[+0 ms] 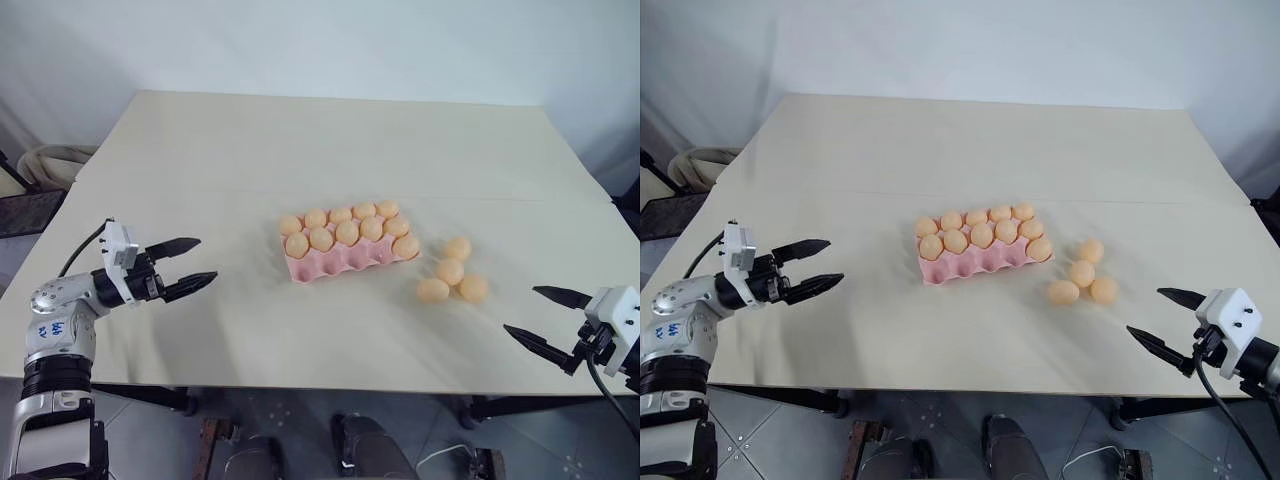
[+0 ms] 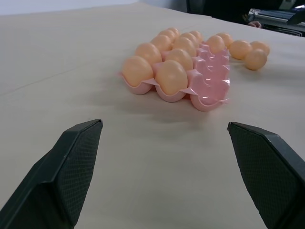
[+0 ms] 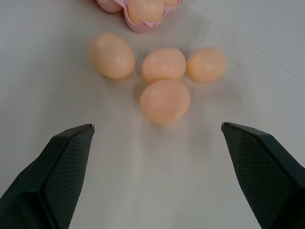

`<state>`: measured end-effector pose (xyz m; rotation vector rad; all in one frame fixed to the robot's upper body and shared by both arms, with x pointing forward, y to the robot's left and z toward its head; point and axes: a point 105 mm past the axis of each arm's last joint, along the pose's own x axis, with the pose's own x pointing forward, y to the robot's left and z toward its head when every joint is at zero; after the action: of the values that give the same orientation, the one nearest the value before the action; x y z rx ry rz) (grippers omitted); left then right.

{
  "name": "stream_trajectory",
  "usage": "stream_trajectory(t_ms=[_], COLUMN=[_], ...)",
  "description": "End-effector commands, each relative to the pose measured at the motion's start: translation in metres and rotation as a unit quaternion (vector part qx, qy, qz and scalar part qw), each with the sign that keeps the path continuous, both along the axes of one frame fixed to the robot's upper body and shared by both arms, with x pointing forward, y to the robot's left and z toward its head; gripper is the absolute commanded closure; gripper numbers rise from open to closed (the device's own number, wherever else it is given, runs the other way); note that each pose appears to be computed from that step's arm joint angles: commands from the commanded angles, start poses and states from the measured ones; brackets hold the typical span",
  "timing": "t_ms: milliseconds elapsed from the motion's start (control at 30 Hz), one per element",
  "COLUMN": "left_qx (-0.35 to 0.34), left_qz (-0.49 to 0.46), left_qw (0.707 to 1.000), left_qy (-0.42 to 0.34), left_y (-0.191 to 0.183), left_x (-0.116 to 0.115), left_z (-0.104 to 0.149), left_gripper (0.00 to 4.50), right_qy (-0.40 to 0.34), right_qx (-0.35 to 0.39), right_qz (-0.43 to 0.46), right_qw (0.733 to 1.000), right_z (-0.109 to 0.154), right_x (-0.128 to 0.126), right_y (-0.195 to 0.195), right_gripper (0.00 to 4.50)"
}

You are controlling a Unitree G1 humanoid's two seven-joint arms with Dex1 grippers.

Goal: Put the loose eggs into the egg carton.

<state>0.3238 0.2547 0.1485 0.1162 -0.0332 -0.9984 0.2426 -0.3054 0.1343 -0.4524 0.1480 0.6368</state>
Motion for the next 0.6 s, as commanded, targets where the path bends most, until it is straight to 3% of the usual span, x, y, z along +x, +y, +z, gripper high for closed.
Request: stream_trajectory(t_ms=[33,600], left_qx=[-0.007,-0.017], left_qz=[-0.002,-0.018], left_qw=[1.000,1.000], left_qy=[-0.025,-0.017], left_y=[0.001,-0.005], left_x=[0.004,0.000], left_z=[0.012,0.013], left_gripper=[0.01,0.01], right_qy=[-0.027,-0.041], right_qx=[0.002,0.044], right_qz=[-0.008,-0.066], right_qw=[1.000,0.996], right_z=[0.013,0.014], right_x=[0.000,0.008], right_y=[-0.001,0.010], right_gripper=[0.00,0.00])
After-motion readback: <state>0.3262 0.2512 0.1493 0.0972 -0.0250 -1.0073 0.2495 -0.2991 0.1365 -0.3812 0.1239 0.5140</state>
